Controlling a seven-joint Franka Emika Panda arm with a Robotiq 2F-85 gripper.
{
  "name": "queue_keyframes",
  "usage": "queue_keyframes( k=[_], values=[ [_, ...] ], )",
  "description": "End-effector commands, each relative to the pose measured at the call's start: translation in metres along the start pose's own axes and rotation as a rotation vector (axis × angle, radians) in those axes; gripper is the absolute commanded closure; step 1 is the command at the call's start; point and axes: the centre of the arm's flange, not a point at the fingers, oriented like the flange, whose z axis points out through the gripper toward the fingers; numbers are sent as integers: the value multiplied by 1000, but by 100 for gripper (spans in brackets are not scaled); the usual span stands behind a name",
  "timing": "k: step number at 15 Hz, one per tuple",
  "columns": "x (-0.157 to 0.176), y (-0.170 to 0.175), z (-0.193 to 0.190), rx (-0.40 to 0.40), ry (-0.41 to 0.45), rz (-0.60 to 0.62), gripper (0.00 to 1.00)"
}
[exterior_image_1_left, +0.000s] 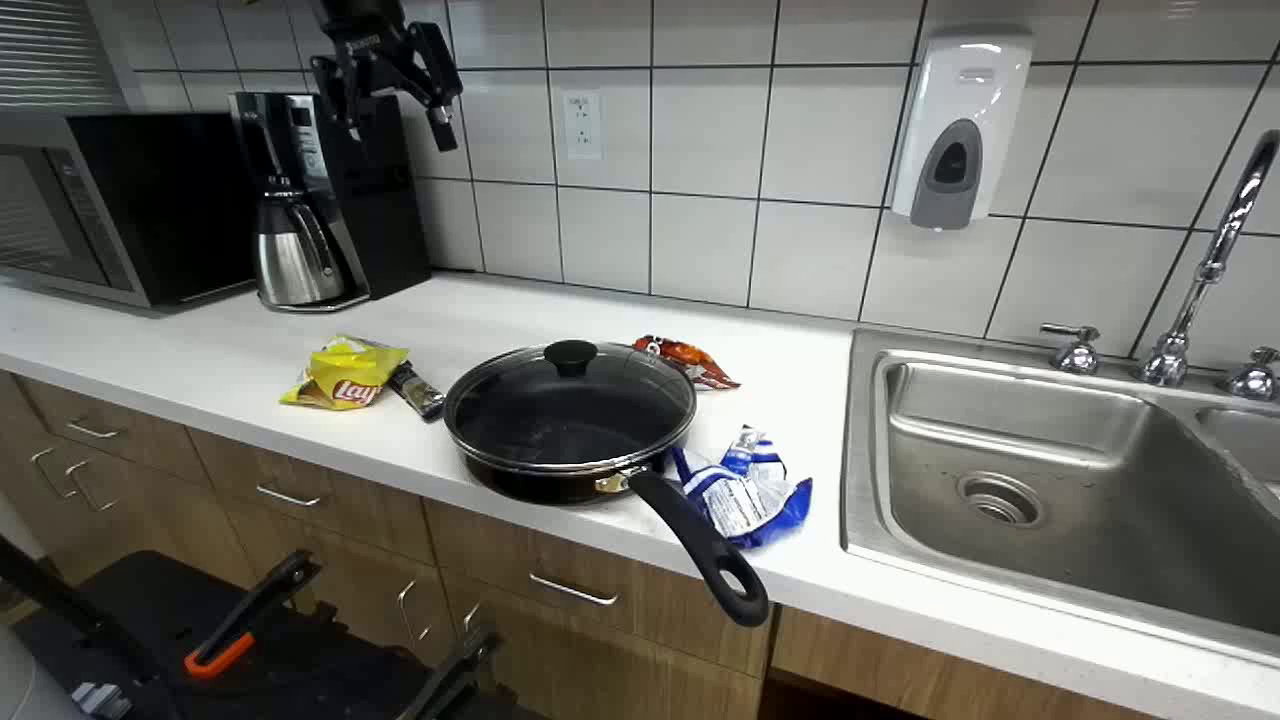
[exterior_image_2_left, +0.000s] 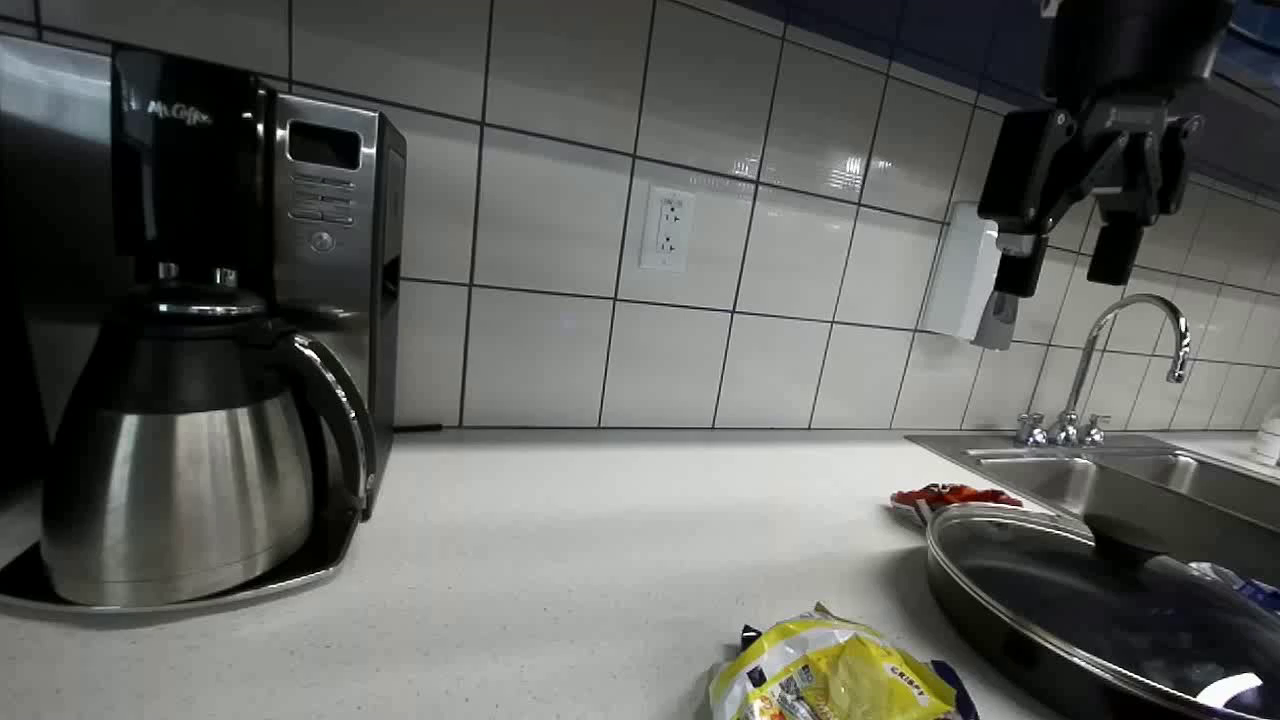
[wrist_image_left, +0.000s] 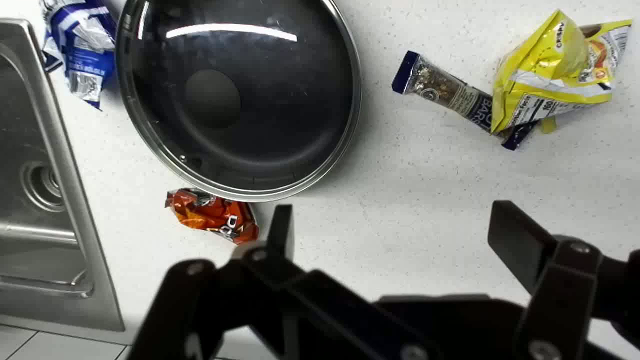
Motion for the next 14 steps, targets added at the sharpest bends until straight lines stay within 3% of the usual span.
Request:
queue_keyframes(
  k=[1, 14],
  values=[
    [0, 0, 0, 0, -1, 0, 0],
    [-23, 45, 56, 62, -4, 136, 0]
  ],
)
